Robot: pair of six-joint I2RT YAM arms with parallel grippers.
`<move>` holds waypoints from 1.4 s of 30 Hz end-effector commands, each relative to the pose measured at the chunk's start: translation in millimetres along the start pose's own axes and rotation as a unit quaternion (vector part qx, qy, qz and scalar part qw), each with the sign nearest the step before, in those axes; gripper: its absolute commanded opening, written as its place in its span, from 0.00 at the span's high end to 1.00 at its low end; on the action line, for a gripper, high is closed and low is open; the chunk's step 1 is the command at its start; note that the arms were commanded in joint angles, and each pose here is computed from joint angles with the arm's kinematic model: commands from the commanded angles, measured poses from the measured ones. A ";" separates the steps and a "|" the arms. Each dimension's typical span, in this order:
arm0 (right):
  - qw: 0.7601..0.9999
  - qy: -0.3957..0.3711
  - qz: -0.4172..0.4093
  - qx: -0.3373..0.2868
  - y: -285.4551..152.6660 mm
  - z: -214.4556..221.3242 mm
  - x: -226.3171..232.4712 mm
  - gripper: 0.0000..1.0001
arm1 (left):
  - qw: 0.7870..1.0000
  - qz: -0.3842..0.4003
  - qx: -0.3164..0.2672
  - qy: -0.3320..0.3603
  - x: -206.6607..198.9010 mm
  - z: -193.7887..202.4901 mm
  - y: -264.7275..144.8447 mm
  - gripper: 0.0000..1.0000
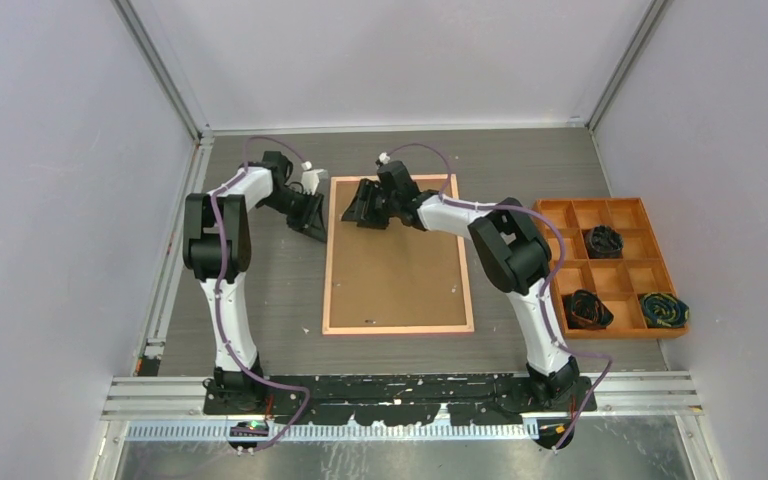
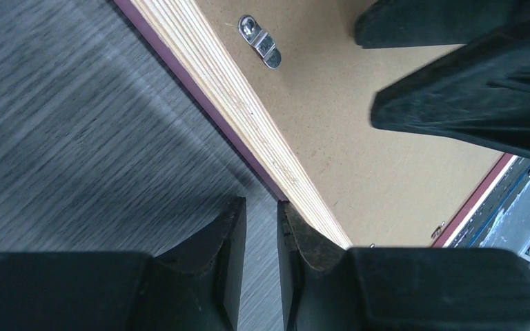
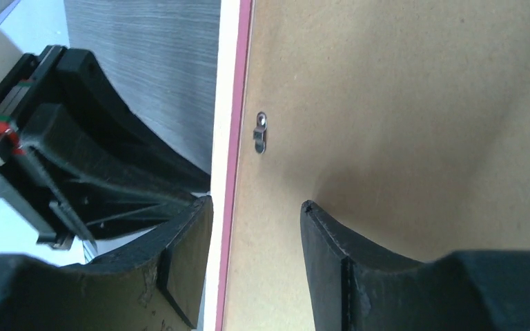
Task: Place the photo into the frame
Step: Install the photo frame at the center of the board.
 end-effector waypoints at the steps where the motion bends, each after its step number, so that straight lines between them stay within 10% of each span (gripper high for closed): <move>1: 0.999 -0.018 -0.026 -0.014 5.2 -19.6 14.8 0.46 | 1.000 0.011 -0.012 0.001 -3.0 -5.9 0.4 0.75; 42: 0.997 0.038 -0.067 0.029 51.2 -4.6 10.8 0.57 | 1.000 0.005 -0.011 0.013 -4.7 1.0 1.1 0.77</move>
Point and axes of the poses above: each gripper's point midway between its finger pads, its own y axis out along the fingers, its own x axis along the line the jaws close on, z = x × y, the point moved 7 cm from there along -y, back along the fingers, and after that the axes turned 4 degrees about -y, right-handed, at the moved point
